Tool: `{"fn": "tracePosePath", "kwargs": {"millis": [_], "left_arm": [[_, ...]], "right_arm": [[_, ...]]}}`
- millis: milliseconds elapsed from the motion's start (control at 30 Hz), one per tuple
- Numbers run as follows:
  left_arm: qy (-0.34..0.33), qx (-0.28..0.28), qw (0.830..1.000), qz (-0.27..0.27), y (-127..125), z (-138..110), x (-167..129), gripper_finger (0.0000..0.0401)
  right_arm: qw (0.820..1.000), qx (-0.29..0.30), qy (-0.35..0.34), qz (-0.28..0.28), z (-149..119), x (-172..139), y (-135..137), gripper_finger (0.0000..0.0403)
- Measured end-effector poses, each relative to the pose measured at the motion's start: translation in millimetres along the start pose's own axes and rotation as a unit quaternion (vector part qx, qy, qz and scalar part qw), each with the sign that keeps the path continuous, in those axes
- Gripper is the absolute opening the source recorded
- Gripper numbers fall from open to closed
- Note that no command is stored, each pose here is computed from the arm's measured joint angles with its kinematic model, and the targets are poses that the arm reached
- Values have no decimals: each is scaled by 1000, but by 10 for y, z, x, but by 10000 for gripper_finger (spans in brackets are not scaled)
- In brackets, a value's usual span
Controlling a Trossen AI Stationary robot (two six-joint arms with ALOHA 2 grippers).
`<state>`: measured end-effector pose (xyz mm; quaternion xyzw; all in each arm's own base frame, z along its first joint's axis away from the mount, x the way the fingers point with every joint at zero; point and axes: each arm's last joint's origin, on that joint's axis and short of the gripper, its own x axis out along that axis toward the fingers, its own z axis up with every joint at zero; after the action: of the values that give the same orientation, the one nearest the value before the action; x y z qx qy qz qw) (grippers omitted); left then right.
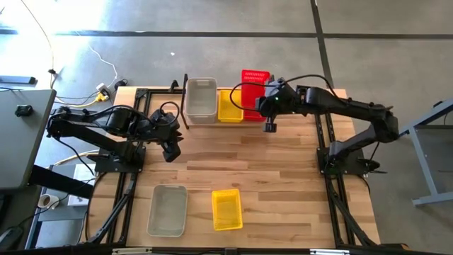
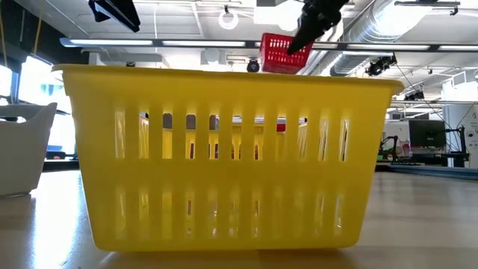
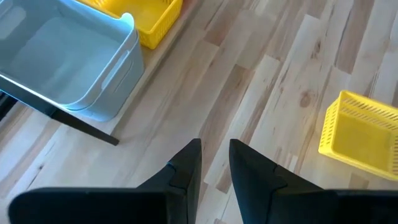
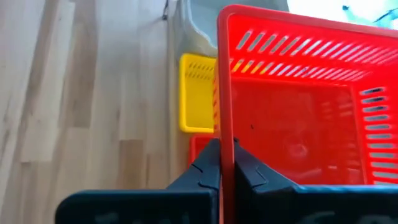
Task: Stack baskets on shelf by color
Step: Stack the red bin on the red bins on the shelf
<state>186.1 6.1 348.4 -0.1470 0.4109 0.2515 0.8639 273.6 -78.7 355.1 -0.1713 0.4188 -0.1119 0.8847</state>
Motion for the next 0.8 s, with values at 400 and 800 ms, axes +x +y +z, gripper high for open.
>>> {"fn": "tracePosePath", "kwargs": {"millis": [400, 800], "left_arm": [[0, 0, 1000, 0, 0, 0, 0, 74], [-7, 0, 1000, 12, 6, 4, 1, 74]], "right_arm": [[995, 27, 82, 55, -186, 443, -140, 0], [988, 37, 131, 68, -285, 699, -171, 0]]}}
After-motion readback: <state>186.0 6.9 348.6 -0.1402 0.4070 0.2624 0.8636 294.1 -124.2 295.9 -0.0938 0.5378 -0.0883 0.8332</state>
